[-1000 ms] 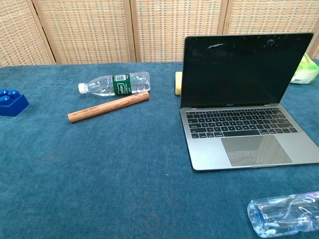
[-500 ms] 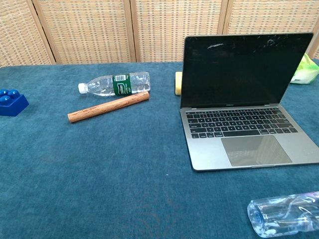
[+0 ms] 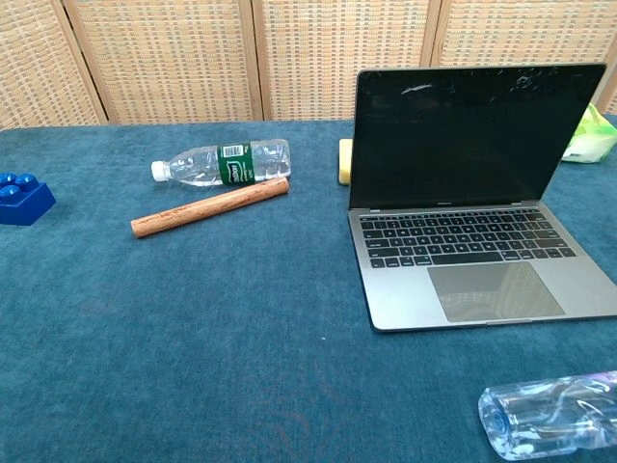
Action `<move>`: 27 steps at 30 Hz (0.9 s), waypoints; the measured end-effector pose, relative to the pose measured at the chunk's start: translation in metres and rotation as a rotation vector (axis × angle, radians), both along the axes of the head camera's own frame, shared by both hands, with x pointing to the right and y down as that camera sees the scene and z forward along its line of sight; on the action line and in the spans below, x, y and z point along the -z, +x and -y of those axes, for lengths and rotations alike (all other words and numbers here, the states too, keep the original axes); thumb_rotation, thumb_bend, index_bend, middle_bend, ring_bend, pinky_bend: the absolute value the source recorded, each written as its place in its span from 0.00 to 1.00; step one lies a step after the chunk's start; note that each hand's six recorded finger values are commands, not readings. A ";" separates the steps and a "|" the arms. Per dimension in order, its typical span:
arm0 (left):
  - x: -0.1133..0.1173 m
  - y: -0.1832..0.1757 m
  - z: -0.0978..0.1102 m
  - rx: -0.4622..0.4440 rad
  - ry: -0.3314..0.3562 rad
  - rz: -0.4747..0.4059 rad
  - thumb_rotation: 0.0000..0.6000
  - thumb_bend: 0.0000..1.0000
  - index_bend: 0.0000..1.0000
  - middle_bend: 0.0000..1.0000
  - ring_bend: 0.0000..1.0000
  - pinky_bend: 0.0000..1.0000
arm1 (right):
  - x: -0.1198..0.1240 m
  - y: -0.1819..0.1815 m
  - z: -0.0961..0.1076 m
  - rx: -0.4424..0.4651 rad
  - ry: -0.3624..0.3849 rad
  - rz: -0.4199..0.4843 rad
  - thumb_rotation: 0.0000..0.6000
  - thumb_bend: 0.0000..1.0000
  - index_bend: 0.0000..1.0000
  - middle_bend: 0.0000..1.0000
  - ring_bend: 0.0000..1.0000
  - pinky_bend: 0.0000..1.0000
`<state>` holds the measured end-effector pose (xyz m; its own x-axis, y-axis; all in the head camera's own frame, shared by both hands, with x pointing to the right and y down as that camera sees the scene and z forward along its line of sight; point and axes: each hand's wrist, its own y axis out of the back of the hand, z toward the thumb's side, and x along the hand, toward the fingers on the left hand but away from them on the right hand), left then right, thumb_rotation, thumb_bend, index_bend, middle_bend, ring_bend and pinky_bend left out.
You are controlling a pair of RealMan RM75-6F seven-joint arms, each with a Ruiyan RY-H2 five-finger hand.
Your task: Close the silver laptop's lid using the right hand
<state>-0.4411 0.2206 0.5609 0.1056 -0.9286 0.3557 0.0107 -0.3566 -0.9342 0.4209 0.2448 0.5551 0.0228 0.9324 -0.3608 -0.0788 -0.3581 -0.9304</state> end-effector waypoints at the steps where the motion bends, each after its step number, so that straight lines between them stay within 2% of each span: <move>1: 0.000 0.000 0.000 0.001 0.001 -0.001 1.00 0.06 0.00 0.00 0.00 0.00 | 0.001 -0.001 0.001 0.001 0.005 0.005 1.00 0.00 0.00 0.00 0.00 0.00; 3: 0.002 -0.001 0.000 0.004 0.005 -0.003 1.00 0.06 0.00 0.00 0.00 0.00 | 0.002 -0.002 0.002 0.004 0.016 0.016 1.00 0.06 0.00 0.00 0.00 0.00; 4: 0.002 -0.001 0.000 0.006 0.006 -0.003 1.00 0.06 0.00 0.00 0.00 0.00 | 0.003 -0.003 0.003 0.005 0.023 0.020 1.00 0.17 0.00 0.00 0.00 0.00; 5: 0.002 -0.002 0.001 0.009 0.005 -0.003 1.00 0.06 0.00 0.00 0.00 0.00 | 0.004 -0.004 0.005 0.005 0.034 0.026 1.00 0.33 0.00 0.00 0.00 0.00; 6: 0.001 -0.002 0.001 0.010 0.003 -0.003 1.00 0.06 0.00 0.00 0.00 0.00 | 0.005 -0.004 0.006 0.006 0.044 0.033 1.00 0.45 0.00 0.00 0.00 0.00; 8: 0.000 -0.003 0.001 0.011 -0.001 -0.002 1.00 0.06 0.00 0.00 0.00 0.00 | 0.008 -0.007 0.011 0.008 0.076 0.054 1.00 0.81 0.00 0.00 0.00 0.00; 10: 0.000 -0.002 0.001 0.011 -0.003 -0.003 1.00 0.06 0.00 0.00 0.00 0.00 | 0.009 -0.009 0.017 0.015 0.107 0.070 1.00 0.98 0.00 0.00 0.00 0.00; 12: 0.000 -0.002 0.001 0.008 -0.002 -0.004 1.00 0.06 0.00 0.00 0.00 0.00 | 0.010 -0.011 0.025 0.027 0.140 0.081 1.00 1.00 0.01 0.01 0.00 0.03; 15: 0.000 -0.001 0.001 0.007 -0.004 -0.005 1.00 0.06 0.00 0.00 0.00 0.00 | 0.011 -0.016 0.042 0.046 0.190 0.097 1.00 1.00 0.09 0.11 0.02 0.07; 17: -0.001 -0.001 0.000 0.005 -0.006 -0.004 1.00 0.06 0.00 0.00 0.00 0.00 | 0.012 -0.019 0.052 0.052 0.214 0.104 1.00 1.00 0.16 0.19 0.08 0.12; 19: -0.001 -0.001 0.000 0.003 -0.008 -0.005 1.00 0.06 0.00 0.00 0.00 0.00 | 0.014 -0.021 0.063 0.054 0.238 0.105 1.00 1.00 0.19 0.23 0.13 0.16; 27: -0.003 0.001 0.000 -0.004 -0.014 -0.008 1.00 0.06 0.00 0.00 0.00 0.00 | 0.030 -0.042 0.109 0.098 0.342 0.060 1.00 1.00 0.20 0.23 0.14 0.17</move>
